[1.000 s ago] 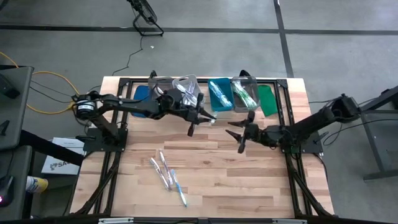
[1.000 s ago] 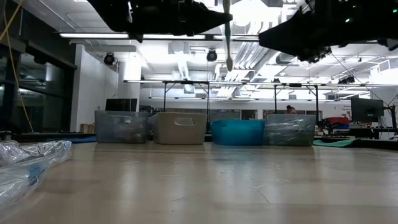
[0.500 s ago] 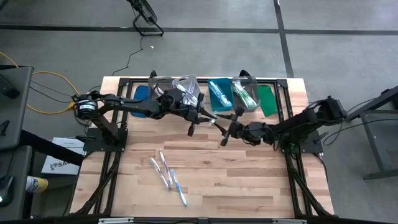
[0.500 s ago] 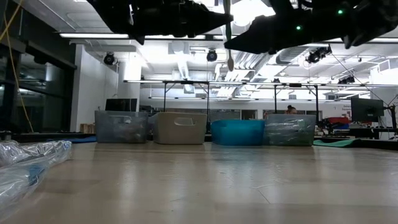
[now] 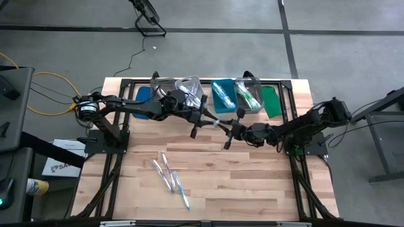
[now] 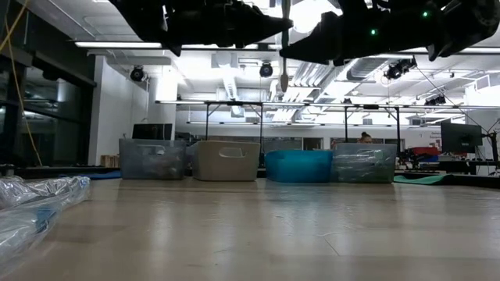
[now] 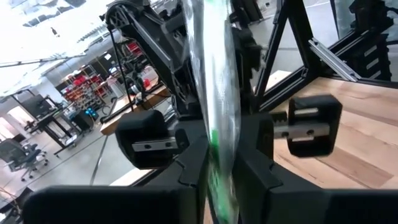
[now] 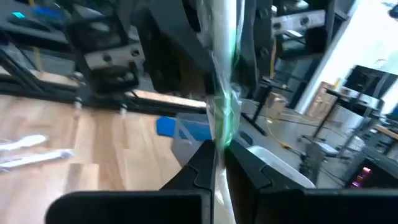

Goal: Pick & Place Toothbrushes
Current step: Put the green toothbrush into the right black bin

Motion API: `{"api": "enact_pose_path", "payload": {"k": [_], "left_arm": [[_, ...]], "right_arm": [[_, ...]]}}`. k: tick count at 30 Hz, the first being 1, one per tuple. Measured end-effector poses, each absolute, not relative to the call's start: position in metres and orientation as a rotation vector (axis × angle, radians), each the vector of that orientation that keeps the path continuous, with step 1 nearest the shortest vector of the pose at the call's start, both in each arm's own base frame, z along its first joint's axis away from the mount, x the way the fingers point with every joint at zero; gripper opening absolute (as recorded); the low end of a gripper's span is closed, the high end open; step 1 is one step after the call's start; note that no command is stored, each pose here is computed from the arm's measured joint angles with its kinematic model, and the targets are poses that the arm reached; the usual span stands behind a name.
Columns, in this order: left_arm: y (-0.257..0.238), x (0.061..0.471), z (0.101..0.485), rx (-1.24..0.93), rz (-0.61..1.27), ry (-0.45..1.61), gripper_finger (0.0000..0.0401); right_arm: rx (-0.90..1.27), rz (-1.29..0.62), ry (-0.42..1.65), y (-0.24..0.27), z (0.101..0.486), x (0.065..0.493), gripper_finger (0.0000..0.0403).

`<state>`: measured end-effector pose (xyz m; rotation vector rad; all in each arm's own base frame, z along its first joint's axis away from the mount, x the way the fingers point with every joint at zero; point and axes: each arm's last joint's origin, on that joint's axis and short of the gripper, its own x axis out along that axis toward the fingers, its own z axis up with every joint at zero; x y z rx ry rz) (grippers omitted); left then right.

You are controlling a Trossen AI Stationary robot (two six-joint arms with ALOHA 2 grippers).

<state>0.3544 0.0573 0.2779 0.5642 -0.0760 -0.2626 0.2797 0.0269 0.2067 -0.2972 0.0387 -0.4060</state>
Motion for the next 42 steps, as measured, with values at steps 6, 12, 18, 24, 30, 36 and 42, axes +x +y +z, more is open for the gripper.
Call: {"api": "enact_pose_path", "payload": {"k": [6, 12, 18, 24, 30, 36, 42], "left_arm": [[0.058, 0.354, 0.276, 0.605, -0.260, -0.068, 0.0076], [0.056, 0.338, 0.290, 0.698, -0.254, -0.010, 0.0094], [0.051, 0.313, 0.305, 0.768, -0.258, 0.108, 0.0096], [0.049, 0.293, 0.288, 0.794, -0.230, 0.130, 0.0097], [0.048, 0.272, 0.266, 0.781, -0.154, 0.002, 0.0097], [0.043, 0.252, 0.252, 0.777, -0.104, -0.124, 0.0097], [0.040, 0.234, 0.237, 0.777, -0.097, -0.143, 0.0097]], "right_arm": [[-0.225, -0.433, 0.053, 0.026, 0.204, 0.279, 0.0011], [-0.155, -0.590, 0.133, 0.021, 0.207, 0.269, 0.0010], [0.035, -0.704, 0.210, -0.001, 0.225, 0.236, 0.0010], [0.189, -0.753, 0.391, -0.037, 0.251, 0.207, 0.0010], [0.369, -0.760, 0.604, -0.076, 0.285, 0.192, 0.0010], [0.527, -0.782, 0.765, -0.114, 0.283, 0.182, 0.0010], [0.608, -0.752, 0.920, -0.150, 0.262, 0.183, 0.0011]]}}
